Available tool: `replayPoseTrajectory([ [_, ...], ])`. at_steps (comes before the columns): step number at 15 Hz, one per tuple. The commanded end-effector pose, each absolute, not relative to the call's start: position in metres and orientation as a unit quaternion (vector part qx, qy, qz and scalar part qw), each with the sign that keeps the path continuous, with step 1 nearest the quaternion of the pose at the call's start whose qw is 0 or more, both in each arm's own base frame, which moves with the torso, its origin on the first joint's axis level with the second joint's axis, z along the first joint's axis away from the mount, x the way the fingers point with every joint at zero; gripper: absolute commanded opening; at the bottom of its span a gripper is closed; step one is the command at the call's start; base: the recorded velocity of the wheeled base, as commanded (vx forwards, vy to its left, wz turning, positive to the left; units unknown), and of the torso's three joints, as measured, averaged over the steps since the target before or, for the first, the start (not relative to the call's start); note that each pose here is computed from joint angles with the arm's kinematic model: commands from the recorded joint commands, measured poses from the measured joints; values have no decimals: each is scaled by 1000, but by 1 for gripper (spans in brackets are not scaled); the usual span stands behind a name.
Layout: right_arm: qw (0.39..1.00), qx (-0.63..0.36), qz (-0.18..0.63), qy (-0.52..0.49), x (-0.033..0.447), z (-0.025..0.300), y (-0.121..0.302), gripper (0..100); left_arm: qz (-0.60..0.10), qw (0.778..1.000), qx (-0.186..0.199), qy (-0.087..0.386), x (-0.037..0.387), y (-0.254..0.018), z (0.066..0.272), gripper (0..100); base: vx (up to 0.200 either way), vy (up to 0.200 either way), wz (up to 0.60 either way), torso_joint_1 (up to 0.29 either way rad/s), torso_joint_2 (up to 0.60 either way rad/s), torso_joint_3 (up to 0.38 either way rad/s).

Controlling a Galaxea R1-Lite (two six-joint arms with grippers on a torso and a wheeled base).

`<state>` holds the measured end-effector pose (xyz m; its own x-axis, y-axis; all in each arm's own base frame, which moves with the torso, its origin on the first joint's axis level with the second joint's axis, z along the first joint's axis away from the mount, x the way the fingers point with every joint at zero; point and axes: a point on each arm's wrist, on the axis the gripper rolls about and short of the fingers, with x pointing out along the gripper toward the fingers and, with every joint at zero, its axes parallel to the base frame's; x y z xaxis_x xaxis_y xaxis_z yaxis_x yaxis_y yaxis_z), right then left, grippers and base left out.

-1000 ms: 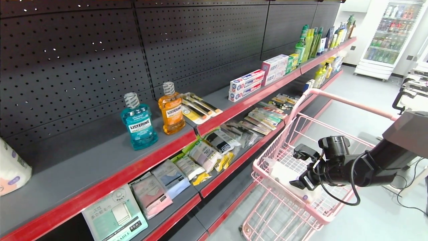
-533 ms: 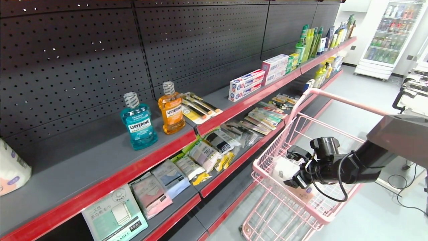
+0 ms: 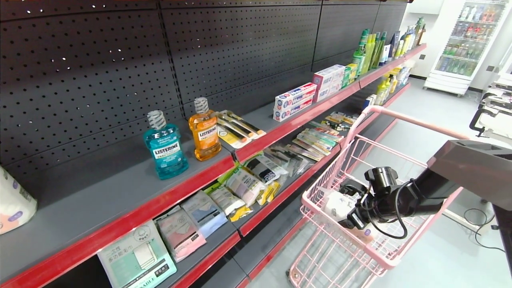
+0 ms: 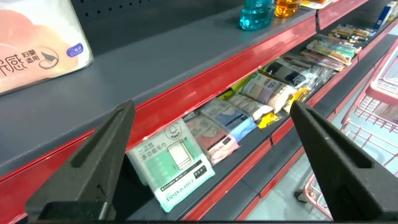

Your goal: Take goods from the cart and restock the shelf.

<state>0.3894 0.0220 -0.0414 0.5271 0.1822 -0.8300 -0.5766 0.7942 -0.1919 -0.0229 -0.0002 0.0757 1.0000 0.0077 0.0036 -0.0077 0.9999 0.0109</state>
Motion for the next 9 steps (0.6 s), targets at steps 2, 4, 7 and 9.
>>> replayPoseTrajectory([
  [2,852,-233,220,415,405,-41,22,100,4,1000,5,-2,-23,0,76,100,0,0,0,0,0,0],
  [4,839,-229,225,439,407,-39,21,100,4,1000,5,-2,-23,0,76,100,0,0,0,0,0,0],
  [7,835,-228,227,446,420,-34,22,100,4,1000,5,-2,-23,0,76,100,0,0,0,0,0,0],
  [9,827,-225,231,461,420,-35,22,100,4,1000,5,-2,-23,0,76,100,0,0,0,0,0,0],
])
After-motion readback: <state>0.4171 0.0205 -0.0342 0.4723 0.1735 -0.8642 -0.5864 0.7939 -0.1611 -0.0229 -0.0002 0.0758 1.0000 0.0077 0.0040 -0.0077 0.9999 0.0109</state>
